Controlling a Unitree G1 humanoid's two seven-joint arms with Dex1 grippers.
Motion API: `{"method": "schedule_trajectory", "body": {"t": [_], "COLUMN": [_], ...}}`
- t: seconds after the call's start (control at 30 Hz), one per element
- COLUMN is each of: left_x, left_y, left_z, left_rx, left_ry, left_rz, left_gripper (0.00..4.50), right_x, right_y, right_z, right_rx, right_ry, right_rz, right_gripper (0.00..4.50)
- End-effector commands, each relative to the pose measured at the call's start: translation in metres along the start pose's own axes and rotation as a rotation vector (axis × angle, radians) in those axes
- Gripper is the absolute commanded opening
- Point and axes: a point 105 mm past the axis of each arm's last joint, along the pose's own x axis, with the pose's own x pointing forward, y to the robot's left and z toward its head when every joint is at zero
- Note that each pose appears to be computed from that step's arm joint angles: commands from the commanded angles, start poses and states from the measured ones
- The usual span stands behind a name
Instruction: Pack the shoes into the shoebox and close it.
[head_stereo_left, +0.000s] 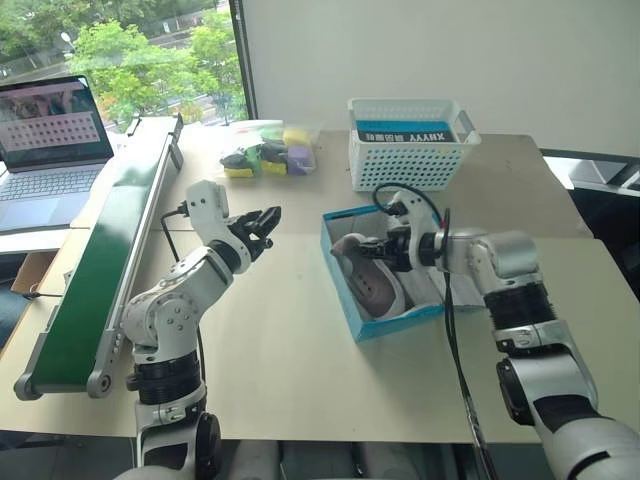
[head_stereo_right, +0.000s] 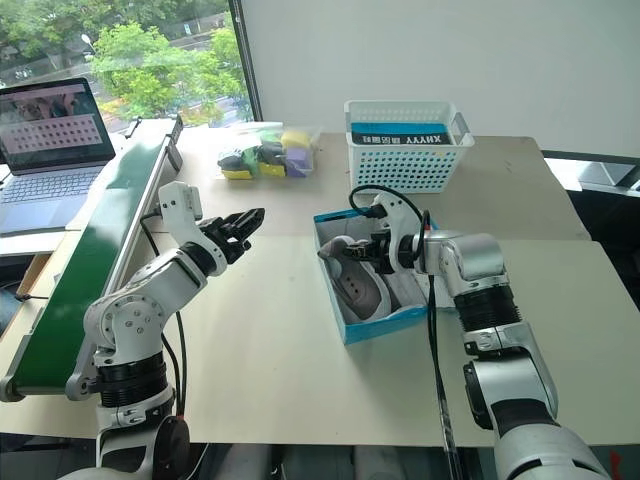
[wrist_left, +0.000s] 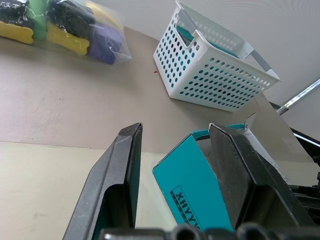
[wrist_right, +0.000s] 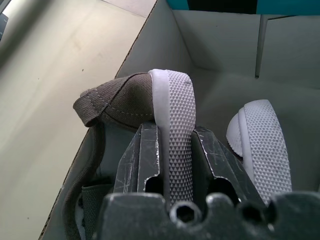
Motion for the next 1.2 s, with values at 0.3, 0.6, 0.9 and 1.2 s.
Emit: {"method": "schedule_trajectory", "body": {"t": [0.3,0.6,0.9,1.2], "left_x": [-0.001,0.001,-0.016,-0.028], "left_y": [-0.009,-0.014,-0.014,-0.044], "left_z": [0.013,0.012,-0.024,-0.042], "left_rx": [0.040,0.069,0.398,0.461], "left_ry": [-0.054,-0.043,0.167,0.302], "left_rz": [-0.021,-0.044,-0.123,-0.423], "left_gripper": [2.25,2.28,2.28,2.28], "right_x": [0.031,0.041,-0.018,-0.110], "right_y": [-0.028,-0.002,0.014,0.004], "right_z": [-0.043,-0.039,0.055,0.092], "right_rx": [-0.451,-0.486,-0.334,-0.377], "right_ry": [0.199,0.179,-0.120,-0.191], "right_rz": [-0.295,-0.239,-0.231,-0.334], "right_gripper": [0.39,1.34,4.23,4.38]}}
